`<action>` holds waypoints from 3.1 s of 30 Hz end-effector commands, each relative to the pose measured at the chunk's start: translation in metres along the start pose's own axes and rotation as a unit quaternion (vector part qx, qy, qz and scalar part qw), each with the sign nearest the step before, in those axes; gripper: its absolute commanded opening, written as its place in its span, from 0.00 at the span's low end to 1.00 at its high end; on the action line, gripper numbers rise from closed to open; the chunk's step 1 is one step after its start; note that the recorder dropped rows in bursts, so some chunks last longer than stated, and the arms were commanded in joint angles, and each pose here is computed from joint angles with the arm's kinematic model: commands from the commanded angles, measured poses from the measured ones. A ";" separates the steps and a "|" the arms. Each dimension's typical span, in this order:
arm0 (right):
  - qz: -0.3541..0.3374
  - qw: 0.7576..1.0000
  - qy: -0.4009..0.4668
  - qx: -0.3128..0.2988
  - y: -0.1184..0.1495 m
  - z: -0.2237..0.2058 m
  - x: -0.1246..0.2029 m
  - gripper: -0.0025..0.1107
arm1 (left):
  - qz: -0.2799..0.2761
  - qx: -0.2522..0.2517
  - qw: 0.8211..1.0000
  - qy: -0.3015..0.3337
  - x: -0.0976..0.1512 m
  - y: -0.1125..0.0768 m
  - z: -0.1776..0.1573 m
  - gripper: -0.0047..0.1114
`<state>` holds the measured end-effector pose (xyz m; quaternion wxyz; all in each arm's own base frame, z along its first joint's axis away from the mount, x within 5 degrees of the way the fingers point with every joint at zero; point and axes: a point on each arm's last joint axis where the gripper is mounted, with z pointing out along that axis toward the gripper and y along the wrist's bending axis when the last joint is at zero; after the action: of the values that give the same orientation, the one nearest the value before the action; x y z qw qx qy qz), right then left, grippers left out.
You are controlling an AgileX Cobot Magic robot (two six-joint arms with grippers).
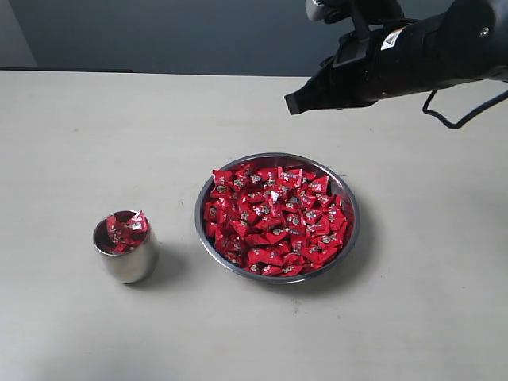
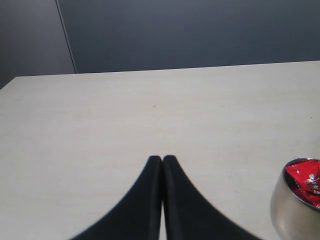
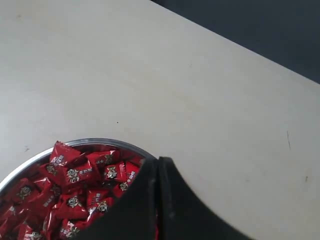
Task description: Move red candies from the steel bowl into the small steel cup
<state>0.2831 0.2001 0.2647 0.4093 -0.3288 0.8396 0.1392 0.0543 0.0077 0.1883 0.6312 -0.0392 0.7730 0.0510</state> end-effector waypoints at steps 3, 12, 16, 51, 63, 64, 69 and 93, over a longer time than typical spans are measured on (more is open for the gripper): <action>0.012 1.000 0.005 0.001 -0.003 -0.002 0.002 0.01 | -0.002 0.000 1.000 -0.001 0.001 0.000 0.000 0.04; 0.034 0.997 -0.064 0.028 -0.004 -0.033 0.005 0.01 | -0.002 0.000 1.000 -0.001 0.001 0.000 0.000 0.04; 0.057 0.992 -0.109 0.038 -0.003 -0.059 0.011 0.01 | -0.002 0.000 1.000 -0.001 0.001 0.000 0.000 0.04; -0.055 0.978 -0.190 0.061 0.013 -0.197 0.044 0.01 | -0.002 0.000 1.000 -0.001 0.001 0.000 0.000 0.04; 0.079 0.967 -0.178 0.162 -0.019 -0.209 0.084 0.01 | -0.002 0.000 1.000 -0.001 0.001 0.000 0.000 0.04; 0.084 0.965 -0.178 0.173 -0.021 -0.212 0.088 0.01 | -0.002 0.000 1.000 -0.001 0.001 0.000 0.000 0.04; 0.094 0.953 -0.185 0.219 -0.023 -0.222 0.107 0.01 | -0.002 0.000 1.000 -0.001 0.001 0.000 0.000 0.04; 0.131 0.912 -0.244 0.302 0.006 -0.222 0.198 0.01 | -0.002 0.000 1.000 -0.001 0.001 0.000 0.000 0.04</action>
<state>0.0576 0.0069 0.2489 0.6537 -0.0395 0.7557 0.0075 0.0543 0.0077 0.1883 0.6312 -0.0392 0.7730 0.0510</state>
